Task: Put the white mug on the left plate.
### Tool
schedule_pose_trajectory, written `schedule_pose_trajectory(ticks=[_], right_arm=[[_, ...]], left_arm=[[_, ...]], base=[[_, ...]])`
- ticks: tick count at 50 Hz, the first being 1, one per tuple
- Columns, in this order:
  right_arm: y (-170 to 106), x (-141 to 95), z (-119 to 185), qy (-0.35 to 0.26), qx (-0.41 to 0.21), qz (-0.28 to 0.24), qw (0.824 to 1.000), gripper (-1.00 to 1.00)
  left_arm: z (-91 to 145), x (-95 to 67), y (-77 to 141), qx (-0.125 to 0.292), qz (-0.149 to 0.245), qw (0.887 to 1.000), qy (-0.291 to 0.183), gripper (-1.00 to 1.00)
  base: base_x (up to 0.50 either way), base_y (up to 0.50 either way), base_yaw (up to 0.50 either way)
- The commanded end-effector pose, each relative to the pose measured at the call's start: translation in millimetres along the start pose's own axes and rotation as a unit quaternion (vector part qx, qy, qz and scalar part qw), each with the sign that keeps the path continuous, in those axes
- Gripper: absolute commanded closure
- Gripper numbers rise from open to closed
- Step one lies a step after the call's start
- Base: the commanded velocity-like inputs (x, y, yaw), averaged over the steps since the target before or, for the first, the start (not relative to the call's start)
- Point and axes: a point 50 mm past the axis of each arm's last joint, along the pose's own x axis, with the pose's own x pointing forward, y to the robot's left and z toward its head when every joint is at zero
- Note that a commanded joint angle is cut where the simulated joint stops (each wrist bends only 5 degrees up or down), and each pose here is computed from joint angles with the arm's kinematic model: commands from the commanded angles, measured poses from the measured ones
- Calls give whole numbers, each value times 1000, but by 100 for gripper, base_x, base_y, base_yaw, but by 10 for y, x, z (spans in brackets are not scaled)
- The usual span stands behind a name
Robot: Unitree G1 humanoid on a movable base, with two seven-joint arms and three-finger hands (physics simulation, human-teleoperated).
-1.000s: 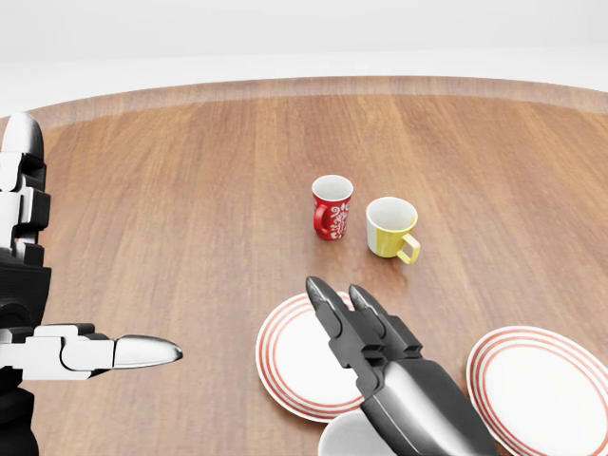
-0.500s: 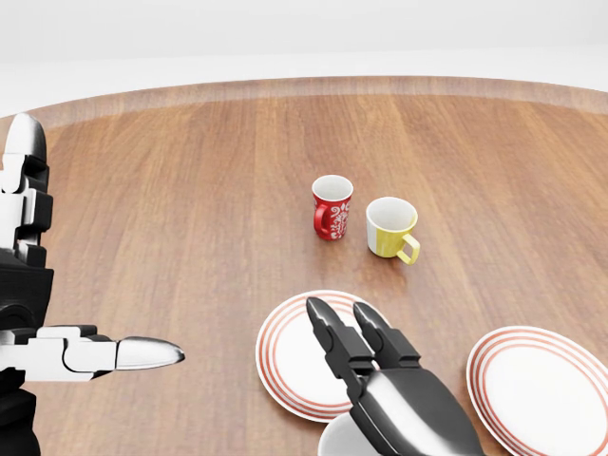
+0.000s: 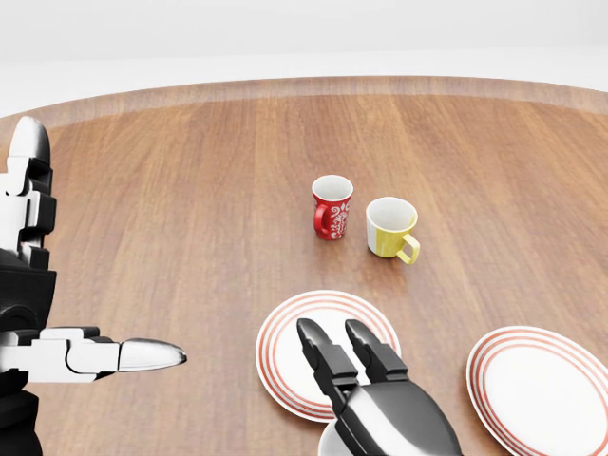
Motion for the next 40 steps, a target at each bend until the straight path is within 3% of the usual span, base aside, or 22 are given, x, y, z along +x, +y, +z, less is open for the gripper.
schedule_pose_trajectory(ticks=[1, 40], right_arm=[[66, 29, -22, 11, -25, 6, 1000, -100], [203, 153, -124, 41, -52, 25, 998, -100]], left_arm=[[-6, -6, -2, 0, -1, 1000, 2, -100], [-28, -12, -3, -1, -1, 1000, 7, -100]], base=[[0, 0, 0], [0, 0, 0]])
